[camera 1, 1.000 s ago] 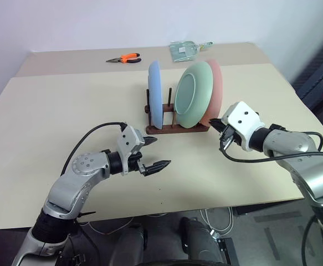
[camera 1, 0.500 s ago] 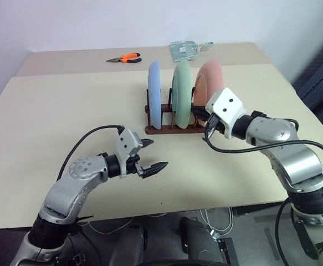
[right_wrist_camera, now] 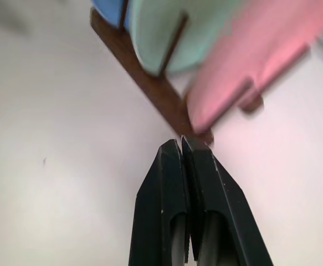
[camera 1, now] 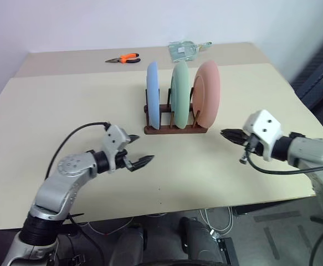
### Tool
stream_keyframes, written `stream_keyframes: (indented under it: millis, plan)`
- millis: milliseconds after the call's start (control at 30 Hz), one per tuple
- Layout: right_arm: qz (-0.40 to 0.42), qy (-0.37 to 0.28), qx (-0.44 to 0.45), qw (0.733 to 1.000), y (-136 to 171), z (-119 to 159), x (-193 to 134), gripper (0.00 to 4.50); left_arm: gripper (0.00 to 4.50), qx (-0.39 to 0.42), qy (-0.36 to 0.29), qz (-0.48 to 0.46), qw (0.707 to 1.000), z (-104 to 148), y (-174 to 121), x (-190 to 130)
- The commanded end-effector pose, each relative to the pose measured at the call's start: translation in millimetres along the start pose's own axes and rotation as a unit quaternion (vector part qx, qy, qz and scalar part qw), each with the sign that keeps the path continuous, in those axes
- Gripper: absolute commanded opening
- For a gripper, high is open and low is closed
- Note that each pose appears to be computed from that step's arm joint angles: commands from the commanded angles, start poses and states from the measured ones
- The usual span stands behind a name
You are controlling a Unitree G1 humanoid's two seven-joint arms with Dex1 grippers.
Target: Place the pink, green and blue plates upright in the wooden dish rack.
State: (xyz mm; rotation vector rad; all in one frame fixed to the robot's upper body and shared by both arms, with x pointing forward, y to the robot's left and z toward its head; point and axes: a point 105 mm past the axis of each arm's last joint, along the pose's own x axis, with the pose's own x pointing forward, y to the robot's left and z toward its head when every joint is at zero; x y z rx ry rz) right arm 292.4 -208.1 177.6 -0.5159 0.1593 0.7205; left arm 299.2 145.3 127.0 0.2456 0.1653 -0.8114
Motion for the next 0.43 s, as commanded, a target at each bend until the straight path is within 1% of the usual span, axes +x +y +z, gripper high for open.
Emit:
stream_keyframes:
  millis: [33, 100, 200, 300, 433]
  plan:
    - [-0.072, -0.053, 0.030, 0.995, -32.4, 4.1, -15.5, 0.06, 4.50, 0.022, 0.005, 0.087, 0.996, -5.8, 34.5, -28.7]
    - [-0.087, -0.073, 0.062, 0.992, -42.9, -2.8, -17.9, 0.06, 4.50, 0.019, 0.017, 0.128, 0.991, -14.2, 48.6, -41.7]
    - [-0.083, -0.073, 0.073, 0.991, -45.7, -16.6, -15.8, 0.06, 4.50, 0.017, 0.029, 0.156, 0.987, -23.8, 55.8, -55.0]
    - [-0.076, -0.063, 0.071, 0.993, -42.1, -27.1, -8.6, 0.06, 4.50, 0.011, 0.030, 0.175, 0.984, -29.1, 56.7, -62.8]
    - [-0.066, -0.060, 0.067, 0.994, -40.7, -31.3, 3.4, 0.06, 4.50, 0.005, 0.022, 0.176, 0.984, -30.1, 49.2, -59.7]
